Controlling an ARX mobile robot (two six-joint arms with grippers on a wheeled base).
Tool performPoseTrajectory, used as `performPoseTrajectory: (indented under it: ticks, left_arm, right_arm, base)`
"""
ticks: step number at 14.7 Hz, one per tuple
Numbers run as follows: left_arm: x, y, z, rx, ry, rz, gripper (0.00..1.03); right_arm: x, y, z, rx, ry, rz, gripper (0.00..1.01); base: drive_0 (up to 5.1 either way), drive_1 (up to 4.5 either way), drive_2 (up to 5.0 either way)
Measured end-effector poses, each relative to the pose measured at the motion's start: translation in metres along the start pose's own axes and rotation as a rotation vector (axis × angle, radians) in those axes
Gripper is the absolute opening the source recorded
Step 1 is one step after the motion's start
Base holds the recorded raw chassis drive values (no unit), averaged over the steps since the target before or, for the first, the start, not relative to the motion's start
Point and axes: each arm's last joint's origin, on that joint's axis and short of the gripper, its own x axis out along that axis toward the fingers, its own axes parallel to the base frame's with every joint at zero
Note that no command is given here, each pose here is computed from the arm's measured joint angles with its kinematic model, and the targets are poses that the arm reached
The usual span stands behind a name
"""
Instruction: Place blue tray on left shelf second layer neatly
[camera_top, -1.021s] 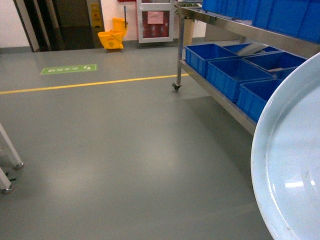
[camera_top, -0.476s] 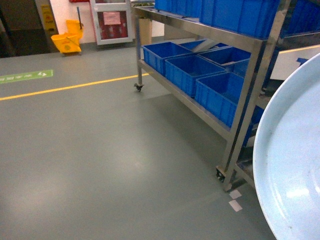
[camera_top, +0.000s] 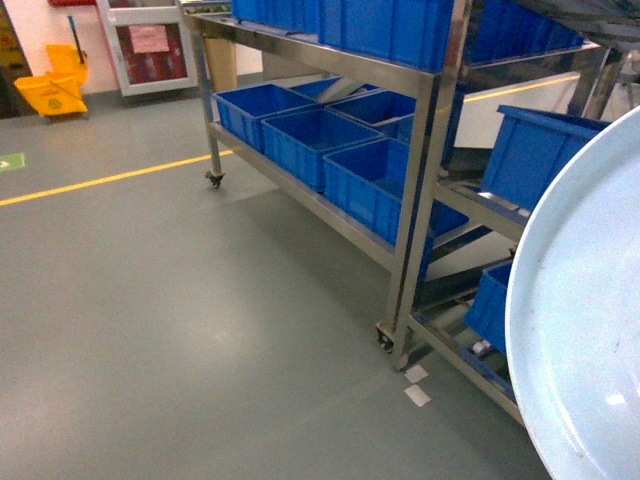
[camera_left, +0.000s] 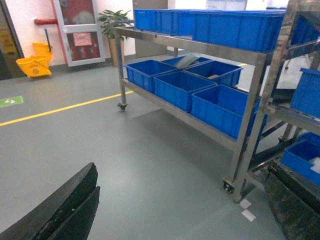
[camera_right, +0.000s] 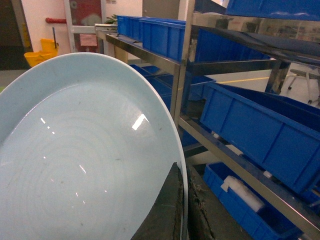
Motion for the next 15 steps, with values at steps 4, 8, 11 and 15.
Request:
performPoseTrajectory:
  ticks: [4,8,11,15]
  left_arm:
    - [0.0,0.0,0.0,0.0,0.0,0.0,0.98]
    - [0.0,0.0,0.0,0.0,0.0,0.0,0.98]
    - [0.0,0.0,0.0,0.0,0.0,0.0,0.98]
    - [0.0,0.0,0.0,0.0,0.0,0.0,0.98]
  right_arm:
    - [0.0,0.0,0.0,0.0,0.0,0.0,0.02]
    - [0.0,0.0,0.0,0.0,0.0,0.0,0.02]
    - [0.0,0.0,0.0,0.0,0.0,0.0,0.02]
    - [0.0,0.0,0.0,0.0,0.0,0.0,0.02]
  base:
    - [-1.7,-1.69,-1.7]
    - [-1.6,-1.59,-1.6]
    - [-1.7,-1.65,-1.7]
    - [-1.6,-1.63,-1.6]
